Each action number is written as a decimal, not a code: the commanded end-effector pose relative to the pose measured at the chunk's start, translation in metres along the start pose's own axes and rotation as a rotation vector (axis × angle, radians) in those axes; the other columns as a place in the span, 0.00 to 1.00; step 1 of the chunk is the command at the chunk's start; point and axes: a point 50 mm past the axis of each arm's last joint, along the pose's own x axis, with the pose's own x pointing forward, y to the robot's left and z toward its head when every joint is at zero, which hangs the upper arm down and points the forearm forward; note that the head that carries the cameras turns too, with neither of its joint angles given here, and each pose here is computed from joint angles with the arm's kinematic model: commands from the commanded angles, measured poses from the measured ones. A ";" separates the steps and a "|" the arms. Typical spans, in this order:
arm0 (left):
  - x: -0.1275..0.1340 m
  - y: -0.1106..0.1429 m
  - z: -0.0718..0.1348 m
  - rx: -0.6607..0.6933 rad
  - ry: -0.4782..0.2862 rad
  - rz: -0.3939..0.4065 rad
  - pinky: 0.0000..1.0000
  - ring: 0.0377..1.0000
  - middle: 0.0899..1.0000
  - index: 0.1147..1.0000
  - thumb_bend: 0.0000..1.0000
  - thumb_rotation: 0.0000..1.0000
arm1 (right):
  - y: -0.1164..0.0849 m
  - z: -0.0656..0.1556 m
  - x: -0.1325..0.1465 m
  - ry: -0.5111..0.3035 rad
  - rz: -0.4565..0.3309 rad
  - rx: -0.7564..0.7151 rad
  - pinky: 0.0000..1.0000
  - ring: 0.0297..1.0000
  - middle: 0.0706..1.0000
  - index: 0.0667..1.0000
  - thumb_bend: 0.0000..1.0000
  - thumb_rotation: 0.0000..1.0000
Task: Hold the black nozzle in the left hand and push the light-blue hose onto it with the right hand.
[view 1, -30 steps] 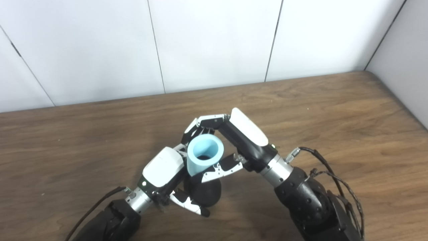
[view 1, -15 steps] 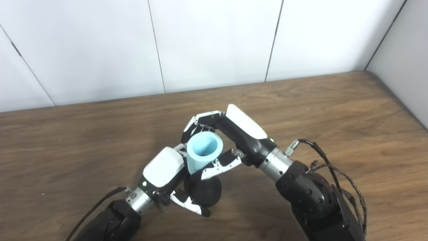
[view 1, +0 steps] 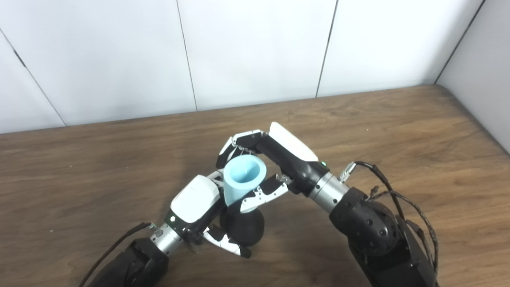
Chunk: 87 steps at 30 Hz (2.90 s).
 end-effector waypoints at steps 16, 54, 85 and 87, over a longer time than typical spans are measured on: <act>-0.042 -0.063 0.019 -0.073 0.052 -0.278 0.85 0.50 0.41 0.45 0.52 0.00 | 0.033 -0.011 -0.014 -0.011 0.077 -0.184 0.26 0.36 0.44 0.50 0.51 0.00; -0.044 -0.064 0.020 -0.063 0.046 -0.283 0.85 0.51 0.40 0.46 0.52 0.00 | 0.018 -0.023 -0.015 0.110 0.065 0.030 0.25 0.35 0.42 0.51 0.51 0.00; -0.046 -0.067 0.017 -0.061 0.054 -0.276 0.85 0.44 0.37 0.46 0.50 0.00 | 0.019 -0.018 -0.021 0.080 0.051 0.138 0.80 0.91 0.95 0.96 1.00 0.42; -0.046 -0.067 0.017 -0.058 0.053 -0.278 0.85 0.44 0.37 0.46 0.50 0.00 | 0.019 -0.018 -0.021 0.078 0.040 0.144 0.80 0.91 0.95 0.96 1.00 0.41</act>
